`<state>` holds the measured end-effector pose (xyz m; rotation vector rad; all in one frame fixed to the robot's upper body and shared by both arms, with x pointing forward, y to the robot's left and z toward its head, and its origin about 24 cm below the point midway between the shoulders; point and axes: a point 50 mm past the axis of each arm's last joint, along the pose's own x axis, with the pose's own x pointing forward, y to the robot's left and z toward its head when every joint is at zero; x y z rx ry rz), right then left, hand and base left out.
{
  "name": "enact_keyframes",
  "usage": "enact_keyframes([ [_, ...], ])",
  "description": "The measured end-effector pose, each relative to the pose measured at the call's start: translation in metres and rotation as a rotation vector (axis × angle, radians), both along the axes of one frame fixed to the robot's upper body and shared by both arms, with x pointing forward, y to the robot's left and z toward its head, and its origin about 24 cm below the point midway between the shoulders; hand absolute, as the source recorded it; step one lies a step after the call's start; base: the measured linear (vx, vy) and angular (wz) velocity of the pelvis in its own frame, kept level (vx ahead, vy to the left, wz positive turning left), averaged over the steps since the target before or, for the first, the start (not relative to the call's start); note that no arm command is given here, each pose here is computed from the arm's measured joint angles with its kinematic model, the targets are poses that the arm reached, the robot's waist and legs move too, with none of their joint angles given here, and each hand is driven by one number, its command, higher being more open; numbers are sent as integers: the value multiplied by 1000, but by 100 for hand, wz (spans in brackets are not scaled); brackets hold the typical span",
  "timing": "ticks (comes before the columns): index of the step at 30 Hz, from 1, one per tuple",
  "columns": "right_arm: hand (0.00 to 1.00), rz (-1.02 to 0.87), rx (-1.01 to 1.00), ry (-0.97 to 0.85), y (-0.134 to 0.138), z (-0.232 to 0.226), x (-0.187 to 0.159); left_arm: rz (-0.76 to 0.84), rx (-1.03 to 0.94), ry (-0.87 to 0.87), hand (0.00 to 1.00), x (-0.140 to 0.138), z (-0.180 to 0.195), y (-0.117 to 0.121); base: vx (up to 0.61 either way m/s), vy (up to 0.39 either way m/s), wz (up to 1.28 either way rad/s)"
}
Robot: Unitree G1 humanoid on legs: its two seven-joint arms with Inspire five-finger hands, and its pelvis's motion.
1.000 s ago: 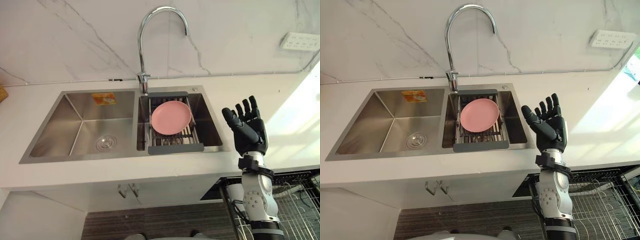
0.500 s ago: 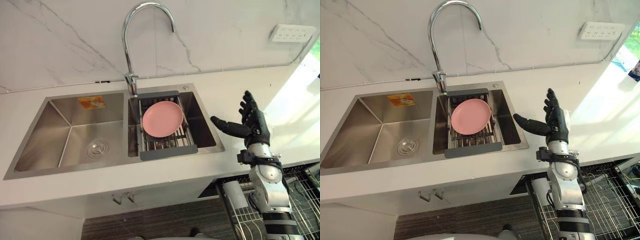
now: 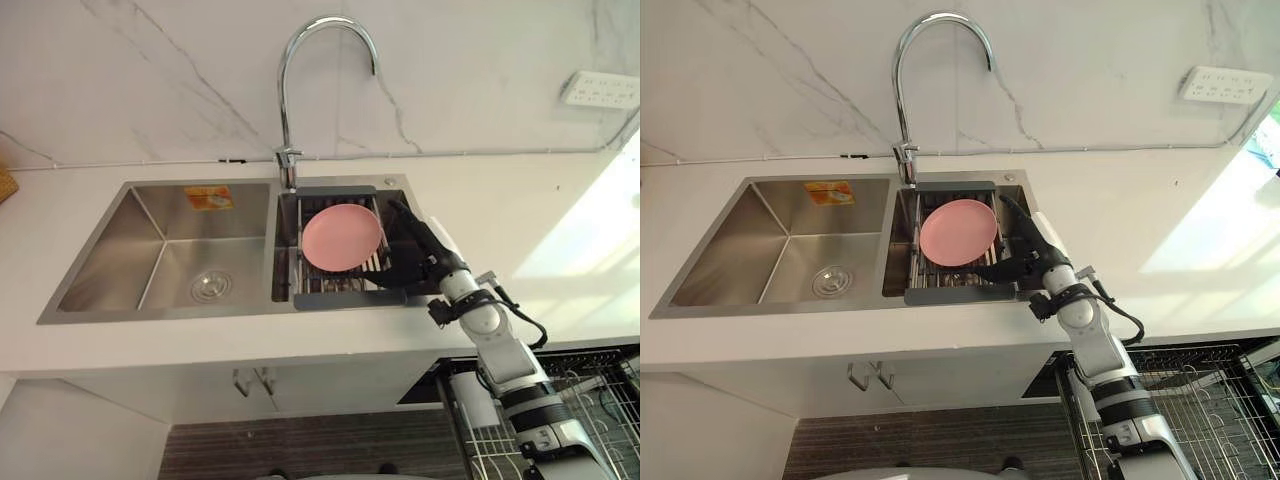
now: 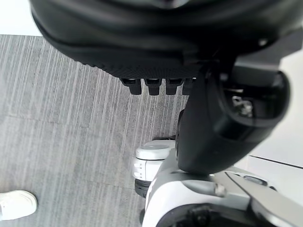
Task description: Walk over to the sink, pick up the cup, carry it to the dishwasher, place the cup inside the dishwasher, then close the dishwasher door
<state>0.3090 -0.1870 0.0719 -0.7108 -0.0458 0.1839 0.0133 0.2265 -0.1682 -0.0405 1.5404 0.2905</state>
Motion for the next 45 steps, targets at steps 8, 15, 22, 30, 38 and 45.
enact_keyframes([
  [8, 100, -113, -147, -51, -13, 2, 17, -3, 1, -11, 100, 1, 1, 0, -3, -4, 15],
  [15, 100, -115, -257, -51, -12, 1, 24, -31, 8, -19, 100, 3, 1, 0, -15, 7, 5],
  [22, 100, -81, -299, -40, -7, 2, 31, -32, 10, -29, 100, 4, 2, 2, -4, 2, 0],
  [30, 100, -61, -304, -26, -7, 5, 33, -50, 15, -35, 100, 6, 4, 3, 0, 0, 0],
  [38, 100, -19, -336, 10, -13, 6, 32, -51, 14, -36, 100, 7, 4, 3, 0, 0, -2],
  [45, 100, -5, -340, 23, -13, 5, 32, -55, 15, -35, 100, 7, 4, 3, 0, -1, -7],
])
